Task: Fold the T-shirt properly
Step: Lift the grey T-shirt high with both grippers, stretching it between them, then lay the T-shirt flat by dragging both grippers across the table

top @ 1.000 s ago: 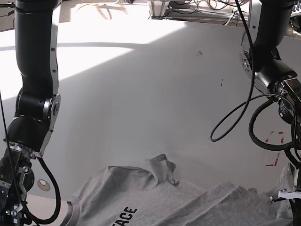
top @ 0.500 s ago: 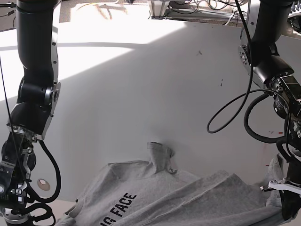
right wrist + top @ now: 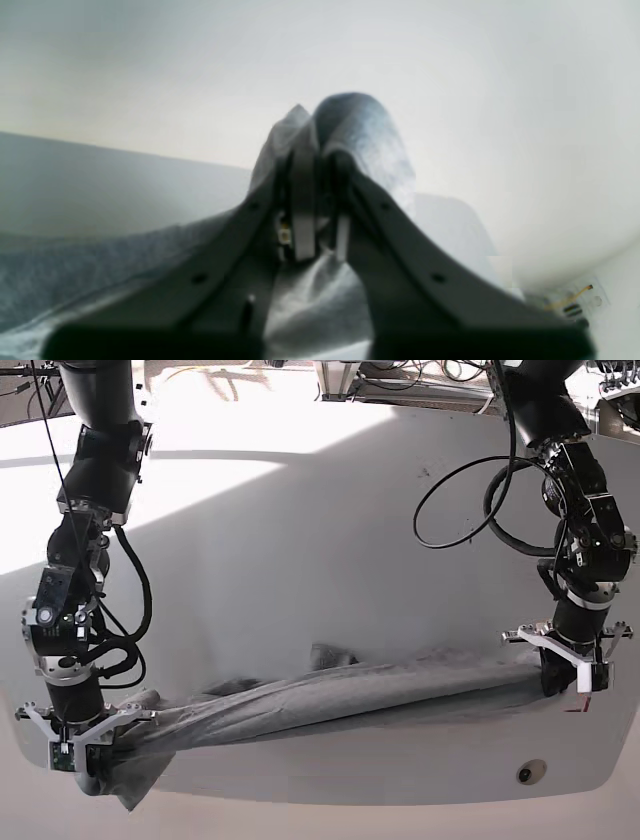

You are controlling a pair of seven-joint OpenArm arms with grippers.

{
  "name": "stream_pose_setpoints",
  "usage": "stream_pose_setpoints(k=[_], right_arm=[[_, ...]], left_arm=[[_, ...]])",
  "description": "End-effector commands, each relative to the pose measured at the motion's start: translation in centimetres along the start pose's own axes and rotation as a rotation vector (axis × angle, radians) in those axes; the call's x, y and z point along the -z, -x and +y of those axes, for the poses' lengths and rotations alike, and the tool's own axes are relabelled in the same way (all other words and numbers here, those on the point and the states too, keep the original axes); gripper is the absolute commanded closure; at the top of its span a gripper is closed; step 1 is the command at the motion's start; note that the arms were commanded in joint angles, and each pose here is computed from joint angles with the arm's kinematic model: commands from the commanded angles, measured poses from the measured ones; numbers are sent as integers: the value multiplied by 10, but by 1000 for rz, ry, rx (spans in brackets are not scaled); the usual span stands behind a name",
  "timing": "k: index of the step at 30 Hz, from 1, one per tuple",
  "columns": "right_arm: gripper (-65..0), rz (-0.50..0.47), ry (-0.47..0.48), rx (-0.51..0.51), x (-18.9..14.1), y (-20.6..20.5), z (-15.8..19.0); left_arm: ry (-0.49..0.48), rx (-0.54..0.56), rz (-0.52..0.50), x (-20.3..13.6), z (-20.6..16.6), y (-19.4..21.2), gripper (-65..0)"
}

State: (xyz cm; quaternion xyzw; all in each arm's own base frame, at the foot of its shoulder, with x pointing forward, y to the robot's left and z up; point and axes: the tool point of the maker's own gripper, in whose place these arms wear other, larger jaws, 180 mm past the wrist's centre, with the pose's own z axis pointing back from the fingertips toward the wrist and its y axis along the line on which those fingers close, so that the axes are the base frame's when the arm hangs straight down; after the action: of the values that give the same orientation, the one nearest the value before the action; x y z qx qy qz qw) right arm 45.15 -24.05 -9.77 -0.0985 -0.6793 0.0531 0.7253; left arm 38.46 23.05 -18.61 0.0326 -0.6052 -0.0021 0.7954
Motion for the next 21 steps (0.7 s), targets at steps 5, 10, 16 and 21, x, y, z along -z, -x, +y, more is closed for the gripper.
stream_pose_setpoints(k=[5, 10, 16, 21], right_arm=[[-2, 57, 54, 38, -43, 48, -4], [-2, 154, 54, 29, -71, 90, 0], [-2, 293, 71, 48, -104, 144, -3], [-2, 406, 83, 67, -133, 184, -2]], left_arm=[[5, 20, 88, -19, 3, 43, 0], [30, 37, 184, -35, 4, 79, 0], [39, 42, 303, -57, 4, 123, 0], [43, 53, 392, -76, 5, 154, 0]])
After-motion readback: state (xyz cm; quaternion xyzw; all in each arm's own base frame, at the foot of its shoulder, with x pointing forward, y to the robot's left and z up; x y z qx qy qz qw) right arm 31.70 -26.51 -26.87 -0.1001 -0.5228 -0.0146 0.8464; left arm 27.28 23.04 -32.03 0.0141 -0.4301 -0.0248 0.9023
